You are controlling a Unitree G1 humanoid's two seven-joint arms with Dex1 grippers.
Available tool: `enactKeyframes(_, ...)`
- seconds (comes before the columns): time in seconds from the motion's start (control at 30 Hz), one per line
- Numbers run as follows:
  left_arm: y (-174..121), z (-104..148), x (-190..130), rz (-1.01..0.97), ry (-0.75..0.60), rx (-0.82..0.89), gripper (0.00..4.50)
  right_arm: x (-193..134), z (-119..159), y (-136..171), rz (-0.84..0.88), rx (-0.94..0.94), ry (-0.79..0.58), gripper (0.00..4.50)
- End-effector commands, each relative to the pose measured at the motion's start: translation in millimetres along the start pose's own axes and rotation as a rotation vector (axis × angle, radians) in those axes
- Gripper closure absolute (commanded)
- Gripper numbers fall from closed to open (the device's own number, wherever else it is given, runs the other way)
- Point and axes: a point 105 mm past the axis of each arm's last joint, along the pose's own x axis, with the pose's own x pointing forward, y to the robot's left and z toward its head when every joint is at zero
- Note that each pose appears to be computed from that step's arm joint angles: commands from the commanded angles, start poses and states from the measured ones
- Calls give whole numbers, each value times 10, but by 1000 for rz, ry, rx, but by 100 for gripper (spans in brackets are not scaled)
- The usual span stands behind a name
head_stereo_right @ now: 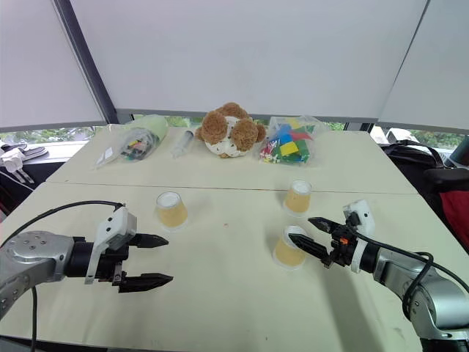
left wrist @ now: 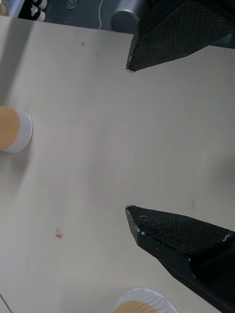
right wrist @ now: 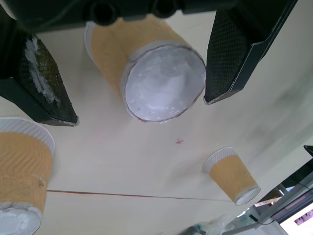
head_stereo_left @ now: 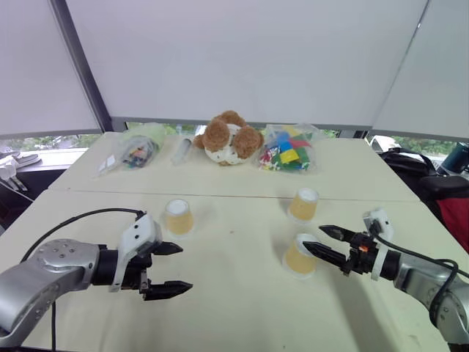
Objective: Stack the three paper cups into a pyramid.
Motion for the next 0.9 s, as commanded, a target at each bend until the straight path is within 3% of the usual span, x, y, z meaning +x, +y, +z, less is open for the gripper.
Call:
enactKeyframes(0.03, -17, 25, 2, -5, -7, 32, 0, -50, 97, 111, 41, -16, -16, 4)
enactKeyframes(0.53, -24, -11, 19, -10, 2, 28, 0, 80, -112, 97, 41, -105, 51, 4)
enactKeyframes(0.63, -23, -15, 12, -7, 5, 27, 0, 93, -85, 81, 37, -114, 35, 88)
enactKeyframes(0.7, -31, -25, 12, -8, 10, 26, 0, 96, -84, 84, 40, -116, 33, 188)
enactKeyframes(0.73, -29, -28, 10, -8, 11, 25, 0, 102, -76, 86, 40, -114, 27, 214)
enactKeyframes(0.9, -6, -18, -12, -5, 13, 23, 0, 214, 71, 232, 112, -136, -4, 216)
